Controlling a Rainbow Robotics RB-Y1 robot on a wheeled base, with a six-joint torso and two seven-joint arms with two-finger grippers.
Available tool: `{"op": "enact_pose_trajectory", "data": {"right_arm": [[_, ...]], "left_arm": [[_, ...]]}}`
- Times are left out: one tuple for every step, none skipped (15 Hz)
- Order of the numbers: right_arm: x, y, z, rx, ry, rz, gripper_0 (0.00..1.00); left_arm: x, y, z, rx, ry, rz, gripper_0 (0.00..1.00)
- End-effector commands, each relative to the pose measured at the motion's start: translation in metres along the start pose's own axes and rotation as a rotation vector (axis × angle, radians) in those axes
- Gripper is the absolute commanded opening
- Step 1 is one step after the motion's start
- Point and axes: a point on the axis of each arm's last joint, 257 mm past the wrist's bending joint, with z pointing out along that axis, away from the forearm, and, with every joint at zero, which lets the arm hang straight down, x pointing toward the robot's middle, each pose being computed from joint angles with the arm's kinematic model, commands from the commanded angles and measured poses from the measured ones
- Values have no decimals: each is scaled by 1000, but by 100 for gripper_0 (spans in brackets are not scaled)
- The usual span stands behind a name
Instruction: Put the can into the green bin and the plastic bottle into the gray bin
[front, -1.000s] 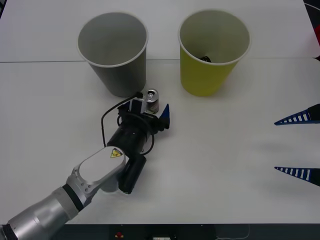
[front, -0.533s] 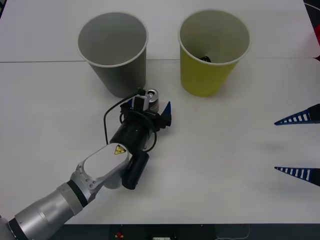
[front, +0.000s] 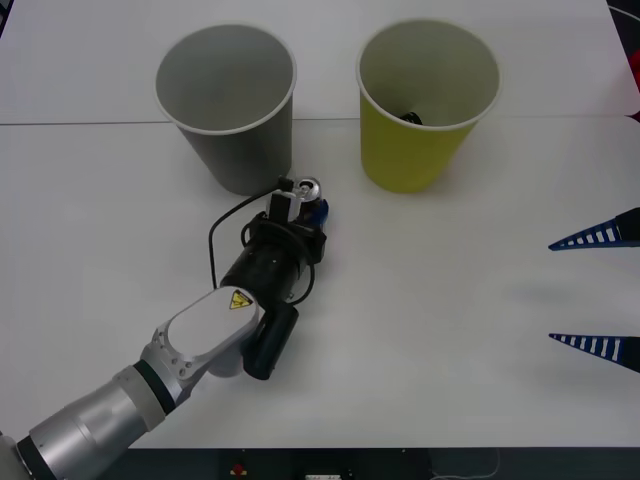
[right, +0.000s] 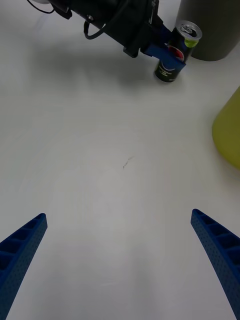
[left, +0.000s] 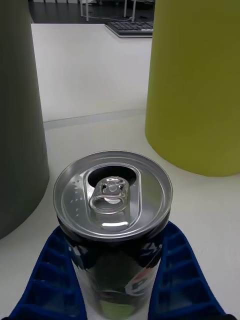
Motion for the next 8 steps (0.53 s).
{"op": "enact_pose_trajectory", "data": {"right_arm": [[0, 0, 0, 0, 0, 0, 100], [0, 0, 0, 0, 0, 0, 100], [0, 0, 0, 0, 0, 0, 100], [0, 0, 0, 0, 0, 0, 100], [0, 0, 0, 0, 0, 0, 100], [0, 0, 0, 0, 0, 0, 100], [0, 0, 0, 0, 0, 0, 100], [0, 0, 0, 0, 0, 0, 100]], "left_arm": [[1, -4, -1, 26, 4, 8, 0], [2, -8, -1, 46, 7, 6, 0], [3, -9, -3, 64, 9, 7, 0], [6, -10, -5, 82, 17, 10, 0], [8, -11, -8, 103, 23, 11, 0], [11, -11, -14, 123, 28, 12, 0], [13, -13, -23, 154, 32, 14, 0], [13, -17, -34, 189, 35, 13, 0]]}}
